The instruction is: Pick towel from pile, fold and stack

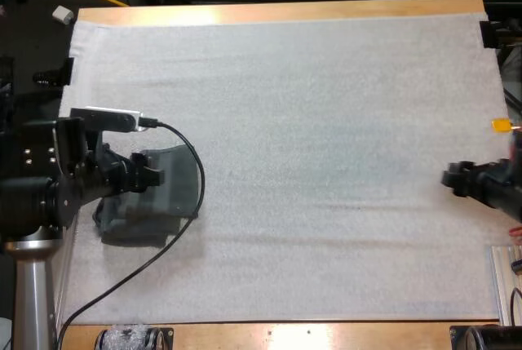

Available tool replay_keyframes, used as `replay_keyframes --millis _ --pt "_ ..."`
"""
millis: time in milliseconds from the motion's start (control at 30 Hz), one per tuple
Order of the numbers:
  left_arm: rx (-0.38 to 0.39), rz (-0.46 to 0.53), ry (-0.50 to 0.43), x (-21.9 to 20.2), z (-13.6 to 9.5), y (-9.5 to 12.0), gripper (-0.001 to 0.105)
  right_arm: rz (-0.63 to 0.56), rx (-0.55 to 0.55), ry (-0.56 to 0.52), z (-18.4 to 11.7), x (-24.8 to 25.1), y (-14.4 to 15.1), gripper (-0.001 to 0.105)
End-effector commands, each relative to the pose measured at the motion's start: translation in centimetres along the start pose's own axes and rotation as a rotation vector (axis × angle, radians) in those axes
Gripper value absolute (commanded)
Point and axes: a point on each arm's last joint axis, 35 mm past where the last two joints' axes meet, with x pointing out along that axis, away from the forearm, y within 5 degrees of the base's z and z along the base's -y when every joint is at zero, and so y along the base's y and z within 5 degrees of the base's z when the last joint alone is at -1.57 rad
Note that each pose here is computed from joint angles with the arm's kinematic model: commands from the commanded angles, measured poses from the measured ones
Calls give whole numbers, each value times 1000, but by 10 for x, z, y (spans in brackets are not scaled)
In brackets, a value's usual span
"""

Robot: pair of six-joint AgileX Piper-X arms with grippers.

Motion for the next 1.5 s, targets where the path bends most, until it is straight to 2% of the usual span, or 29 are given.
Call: replay_keyframes --millis 0,267,300,433,700,1033,1100,1167,1467 --pt "39 -1 -11 -5 -3 -6 62 -34 -18 4 -9 -15 -11 66" --pt "66 3 -67 -24 -19 -8 62 -92 -69 -90 -24 -52 -8 67" --pt "56 -1 -65 -23 -14 -8 62 -79 -59 -67 -19 -44 -9 67" --pt "59 -4 -132 -42 -29 -9 62 -86 -69 -88 -26 -58 -5 67" --pt "64 -9 -233 -64 -79 -5 62 -98 -96 -153 -49 -90 4 67" --pt "77 -28 -388 -81 -155 3 62 -107 -117 -255 -84 -126 16 67" --pt "85 -33 -424 -85 -167 4 62 -109 -122 -276 -92 -132 19 67" --pt "89 -31 -412 -85 -166 3 62 -122 -115 -273 -90 -129 18 66" --pt "127 -30 -471 -100 -215 8 62 -141 -112 -397 -123 -152 27 66"
